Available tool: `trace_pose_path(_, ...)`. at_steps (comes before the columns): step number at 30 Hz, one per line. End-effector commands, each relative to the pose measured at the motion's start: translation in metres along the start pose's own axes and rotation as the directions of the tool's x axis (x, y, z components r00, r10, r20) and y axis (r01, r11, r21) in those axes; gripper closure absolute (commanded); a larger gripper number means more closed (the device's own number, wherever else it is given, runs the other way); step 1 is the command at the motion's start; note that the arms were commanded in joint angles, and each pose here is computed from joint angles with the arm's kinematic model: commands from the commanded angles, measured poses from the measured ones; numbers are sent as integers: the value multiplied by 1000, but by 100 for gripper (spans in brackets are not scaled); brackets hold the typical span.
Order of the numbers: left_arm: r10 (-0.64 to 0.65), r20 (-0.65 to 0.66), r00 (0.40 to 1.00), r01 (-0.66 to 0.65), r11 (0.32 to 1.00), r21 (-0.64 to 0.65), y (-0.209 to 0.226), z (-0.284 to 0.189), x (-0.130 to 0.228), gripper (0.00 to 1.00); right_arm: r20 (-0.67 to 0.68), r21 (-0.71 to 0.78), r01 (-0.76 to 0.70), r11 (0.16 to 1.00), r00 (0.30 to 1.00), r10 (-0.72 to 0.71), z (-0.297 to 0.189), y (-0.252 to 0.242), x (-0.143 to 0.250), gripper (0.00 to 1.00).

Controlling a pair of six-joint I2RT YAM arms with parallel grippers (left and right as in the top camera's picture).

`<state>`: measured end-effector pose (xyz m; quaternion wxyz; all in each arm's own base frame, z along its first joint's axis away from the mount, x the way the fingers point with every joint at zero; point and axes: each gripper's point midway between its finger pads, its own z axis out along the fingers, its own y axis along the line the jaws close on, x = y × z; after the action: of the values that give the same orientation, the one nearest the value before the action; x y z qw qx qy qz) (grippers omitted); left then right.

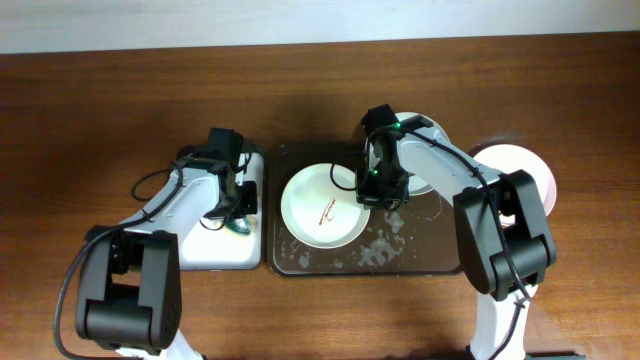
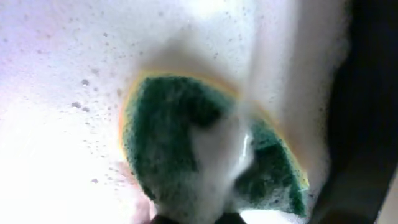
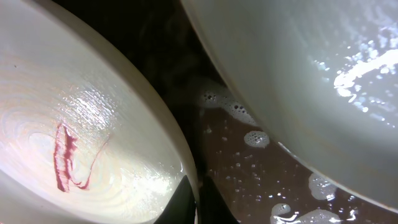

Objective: Clean dirty plates on tray and stack at the side

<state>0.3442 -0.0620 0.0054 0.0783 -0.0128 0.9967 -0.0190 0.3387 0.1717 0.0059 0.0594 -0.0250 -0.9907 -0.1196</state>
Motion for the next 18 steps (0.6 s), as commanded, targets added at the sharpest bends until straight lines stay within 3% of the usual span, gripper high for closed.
trace_pose_path(1, -29, 14, 999, 30, 1000, -7, 5, -2, -1, 100, -4, 41, -27, 999, 1000, 27, 6, -10, 3, 96)
trace_pose_path(10, -53, 177, 983, 49, 998, 27, 6, -62, -39, 100, -5, 41, -26, 999, 1000, 26, 6, -10, 4, 96)
trace_pose_path(18, -55, 258, 965, 45, 998, 44, 6, -101, -41, 100, -8, 42, -26, 999, 1000, 27, 6, -11, 4, 96)
